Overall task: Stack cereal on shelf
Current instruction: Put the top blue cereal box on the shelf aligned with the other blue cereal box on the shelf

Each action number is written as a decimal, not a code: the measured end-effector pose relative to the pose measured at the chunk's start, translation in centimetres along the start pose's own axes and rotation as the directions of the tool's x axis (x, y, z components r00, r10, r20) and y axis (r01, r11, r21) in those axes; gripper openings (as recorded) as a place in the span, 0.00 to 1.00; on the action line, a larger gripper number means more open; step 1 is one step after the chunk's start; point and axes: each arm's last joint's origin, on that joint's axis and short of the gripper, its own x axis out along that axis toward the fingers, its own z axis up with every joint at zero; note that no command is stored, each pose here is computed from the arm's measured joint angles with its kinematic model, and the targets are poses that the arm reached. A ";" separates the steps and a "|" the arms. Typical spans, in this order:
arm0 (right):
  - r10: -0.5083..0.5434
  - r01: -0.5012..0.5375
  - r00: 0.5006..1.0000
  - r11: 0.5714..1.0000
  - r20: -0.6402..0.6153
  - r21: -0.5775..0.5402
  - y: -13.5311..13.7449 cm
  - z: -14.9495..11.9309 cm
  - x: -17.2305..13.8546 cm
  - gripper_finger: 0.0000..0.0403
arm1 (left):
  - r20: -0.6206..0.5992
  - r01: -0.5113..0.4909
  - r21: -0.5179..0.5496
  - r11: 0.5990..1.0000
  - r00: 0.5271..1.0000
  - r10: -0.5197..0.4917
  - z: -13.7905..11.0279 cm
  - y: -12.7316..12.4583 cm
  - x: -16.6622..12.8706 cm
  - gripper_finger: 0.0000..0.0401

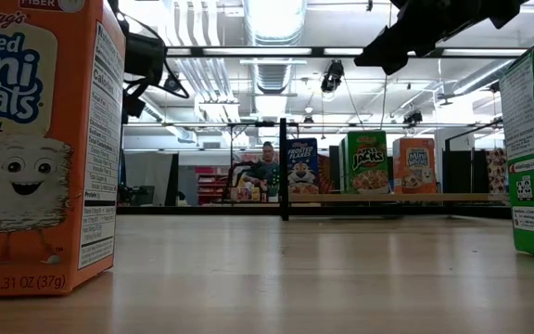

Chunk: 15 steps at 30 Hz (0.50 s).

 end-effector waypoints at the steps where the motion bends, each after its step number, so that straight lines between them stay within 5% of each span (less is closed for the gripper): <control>1: 0.000 0.000 1.000 1.000 0.000 0.000 0.0 0.0 0.0 0.37 | 0.000 0.001 -0.005 1.000 1.000 -0.001 0.0 0.0 0.0 0.39; 6: 0.001 -0.001 1.000 1.000 -0.007 0.001 0.0 -0.1 0.0 0.36 | 0.001 0.004 -0.020 1.000 1.000 -0.004 0.0 0.0 0.0 0.32; 15: 0.011 -0.010 0.998 1.000 -0.063 0.012 0.2 -0.7 -0.5 0.36 | 0.113 0.129 -0.036 0.991 0.986 -0.124 1.7 -0.1 -3.8 0.34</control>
